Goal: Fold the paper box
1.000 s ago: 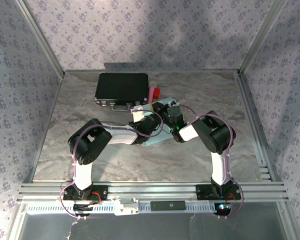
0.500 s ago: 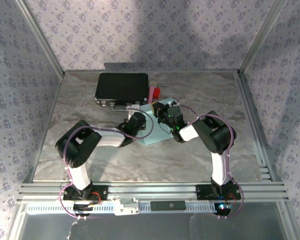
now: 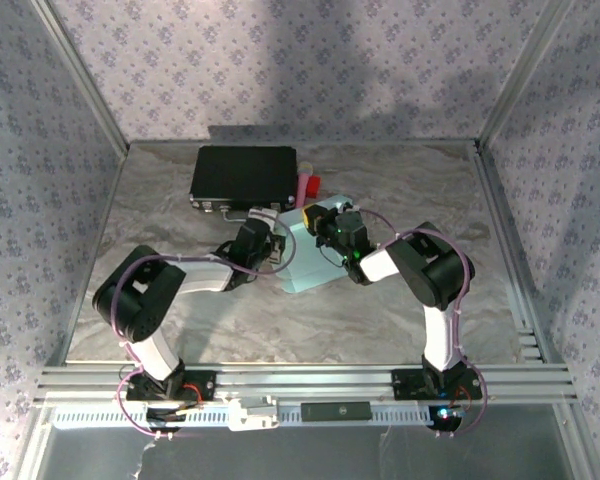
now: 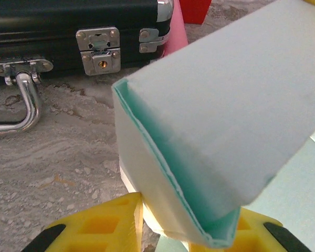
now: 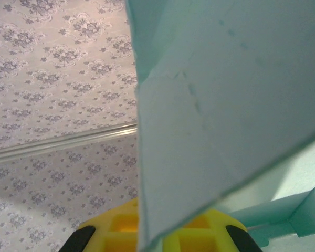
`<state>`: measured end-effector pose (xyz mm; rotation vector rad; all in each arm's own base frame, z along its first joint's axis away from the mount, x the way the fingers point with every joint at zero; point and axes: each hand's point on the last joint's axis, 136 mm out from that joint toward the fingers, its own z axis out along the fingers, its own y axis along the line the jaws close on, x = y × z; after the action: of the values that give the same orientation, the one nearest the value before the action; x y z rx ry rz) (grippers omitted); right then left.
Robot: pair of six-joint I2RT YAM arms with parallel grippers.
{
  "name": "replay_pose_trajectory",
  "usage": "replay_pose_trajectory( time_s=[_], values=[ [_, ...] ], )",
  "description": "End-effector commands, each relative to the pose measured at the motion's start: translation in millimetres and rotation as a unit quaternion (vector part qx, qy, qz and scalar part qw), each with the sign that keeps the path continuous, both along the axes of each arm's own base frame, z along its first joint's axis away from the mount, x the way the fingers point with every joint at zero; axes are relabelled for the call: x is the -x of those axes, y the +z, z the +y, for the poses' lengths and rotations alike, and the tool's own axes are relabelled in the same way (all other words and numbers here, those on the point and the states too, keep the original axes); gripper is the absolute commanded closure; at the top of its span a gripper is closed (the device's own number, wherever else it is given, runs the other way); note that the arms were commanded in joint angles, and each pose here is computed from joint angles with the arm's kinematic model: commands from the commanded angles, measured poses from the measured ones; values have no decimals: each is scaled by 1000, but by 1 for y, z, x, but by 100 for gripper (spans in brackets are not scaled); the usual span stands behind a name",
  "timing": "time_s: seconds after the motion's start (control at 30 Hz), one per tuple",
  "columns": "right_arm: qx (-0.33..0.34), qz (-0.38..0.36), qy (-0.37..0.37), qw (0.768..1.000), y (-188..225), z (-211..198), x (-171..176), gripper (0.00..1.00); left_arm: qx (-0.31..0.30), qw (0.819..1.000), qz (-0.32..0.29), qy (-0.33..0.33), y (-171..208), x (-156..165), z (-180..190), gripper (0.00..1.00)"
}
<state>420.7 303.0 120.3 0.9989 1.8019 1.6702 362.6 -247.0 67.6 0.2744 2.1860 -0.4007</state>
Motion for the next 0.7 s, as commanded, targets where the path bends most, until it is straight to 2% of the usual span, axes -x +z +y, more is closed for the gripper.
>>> replay_pose_trajectory(
  time_s=[0.0, 0.37, 0.67],
  values=[
    [30, 78, 36, 996, -42, 6, 24, 100, 8, 999, -16, -28, 12, 7, -4, 72],
    [31, 80, 39, 996, -45, 7, 23, 100, -21, 994, -30, -100, 19, 22, -7, 74],
    [32, 82, 43, 995, -45, 8, 24, 100, -41, 992, -37, -114, 12, 25, 3, 79]
  ],
)
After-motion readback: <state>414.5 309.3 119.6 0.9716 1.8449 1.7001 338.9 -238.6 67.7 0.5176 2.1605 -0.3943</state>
